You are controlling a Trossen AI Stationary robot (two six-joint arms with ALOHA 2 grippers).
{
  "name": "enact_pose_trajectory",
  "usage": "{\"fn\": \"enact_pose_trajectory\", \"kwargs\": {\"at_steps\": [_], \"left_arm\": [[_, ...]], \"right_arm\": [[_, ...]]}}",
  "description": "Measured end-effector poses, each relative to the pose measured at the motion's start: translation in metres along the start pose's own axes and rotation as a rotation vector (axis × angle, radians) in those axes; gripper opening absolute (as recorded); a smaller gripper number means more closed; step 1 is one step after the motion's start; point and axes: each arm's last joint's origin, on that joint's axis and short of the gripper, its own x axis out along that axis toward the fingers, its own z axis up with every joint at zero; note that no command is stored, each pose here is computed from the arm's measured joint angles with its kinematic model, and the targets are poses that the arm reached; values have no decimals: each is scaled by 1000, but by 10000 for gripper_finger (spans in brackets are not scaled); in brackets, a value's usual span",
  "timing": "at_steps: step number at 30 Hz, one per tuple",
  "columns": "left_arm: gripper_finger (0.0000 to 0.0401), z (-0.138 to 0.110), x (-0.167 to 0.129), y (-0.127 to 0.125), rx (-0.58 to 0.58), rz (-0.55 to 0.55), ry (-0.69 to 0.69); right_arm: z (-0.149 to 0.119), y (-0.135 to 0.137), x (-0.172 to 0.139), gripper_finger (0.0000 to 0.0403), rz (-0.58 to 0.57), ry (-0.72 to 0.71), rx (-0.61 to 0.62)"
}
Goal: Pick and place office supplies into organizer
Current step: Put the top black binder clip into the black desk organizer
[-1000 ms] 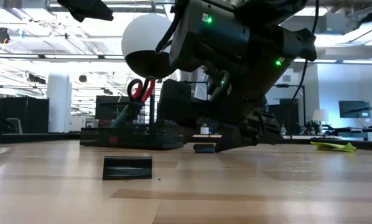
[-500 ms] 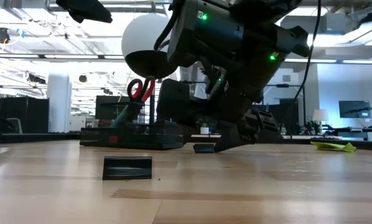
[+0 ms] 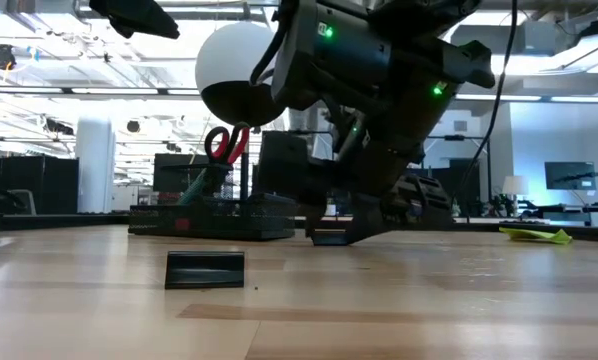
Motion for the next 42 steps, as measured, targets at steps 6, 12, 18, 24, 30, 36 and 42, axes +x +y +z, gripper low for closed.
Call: {"fn": "enact_pose_trajectory", "kwargs": {"at_steps": [6,12,18,24,30,36,42], "left_arm": [[118,0,0,0,-4,0,0],[118,0,0,0,4,0,0],[118,0,0,0,3,0,0],[118,0,0,0,2,0,0],[118,0,0,0,-4,0,0],[118,0,0,0,4,0,0],[118,0,0,0,5,0,0]], "right_arm": [[-1,-3,0,131,-26,11,-23],[0,-3,0,133,-22,0,-22],[2,13,-8,158,19,14,-72],[12,35,-20,129,100,7,-145],[28,66,-34,142,261,-65,-214],[70,99,-38,146,385,-205,-297],[109,104,-12,129,412,-203,-292]]}}
